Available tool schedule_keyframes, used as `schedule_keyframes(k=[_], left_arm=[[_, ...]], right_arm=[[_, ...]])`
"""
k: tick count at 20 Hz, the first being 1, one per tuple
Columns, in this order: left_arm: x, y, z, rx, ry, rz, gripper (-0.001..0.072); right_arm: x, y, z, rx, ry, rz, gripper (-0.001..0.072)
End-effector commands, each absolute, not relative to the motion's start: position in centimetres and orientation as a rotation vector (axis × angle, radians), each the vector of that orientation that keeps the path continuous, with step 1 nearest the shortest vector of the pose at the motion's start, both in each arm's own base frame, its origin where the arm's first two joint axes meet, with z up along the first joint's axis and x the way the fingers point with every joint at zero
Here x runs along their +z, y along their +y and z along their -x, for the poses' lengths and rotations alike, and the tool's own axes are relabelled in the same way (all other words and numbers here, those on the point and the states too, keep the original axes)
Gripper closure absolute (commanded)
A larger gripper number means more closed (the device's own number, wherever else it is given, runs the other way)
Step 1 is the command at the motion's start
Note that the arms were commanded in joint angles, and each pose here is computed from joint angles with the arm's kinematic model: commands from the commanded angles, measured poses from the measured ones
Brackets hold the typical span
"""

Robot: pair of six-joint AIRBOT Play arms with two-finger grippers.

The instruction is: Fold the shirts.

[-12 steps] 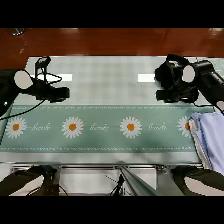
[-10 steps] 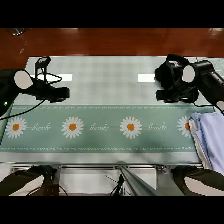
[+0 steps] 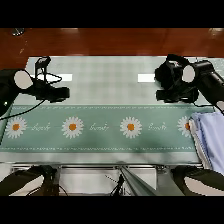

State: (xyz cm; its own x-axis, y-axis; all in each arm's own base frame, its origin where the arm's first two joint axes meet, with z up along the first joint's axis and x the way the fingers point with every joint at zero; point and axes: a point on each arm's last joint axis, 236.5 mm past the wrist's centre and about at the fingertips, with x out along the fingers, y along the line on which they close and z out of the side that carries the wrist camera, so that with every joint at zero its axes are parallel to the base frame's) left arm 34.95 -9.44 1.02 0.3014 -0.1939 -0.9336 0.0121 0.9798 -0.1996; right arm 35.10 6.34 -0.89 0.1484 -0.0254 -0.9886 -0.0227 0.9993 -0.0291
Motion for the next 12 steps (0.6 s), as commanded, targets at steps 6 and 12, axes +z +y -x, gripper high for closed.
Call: schedule_keyframes(k=[6, 12], left_arm=[[1.2, -9.5, -35.7, -0.138, 1.228, 0.169, 0.0683], [5.9, -6.8, -45.1, -0.099, 0.774, -0.012, 0.0003]], right_arm=[[0.0, 6.0, -39.0, -0.002, 1.254, 0.073, 0.0675], [7.1, 1.6, -49.7, -0.089, 0.734, 0.205, 0.0093]])
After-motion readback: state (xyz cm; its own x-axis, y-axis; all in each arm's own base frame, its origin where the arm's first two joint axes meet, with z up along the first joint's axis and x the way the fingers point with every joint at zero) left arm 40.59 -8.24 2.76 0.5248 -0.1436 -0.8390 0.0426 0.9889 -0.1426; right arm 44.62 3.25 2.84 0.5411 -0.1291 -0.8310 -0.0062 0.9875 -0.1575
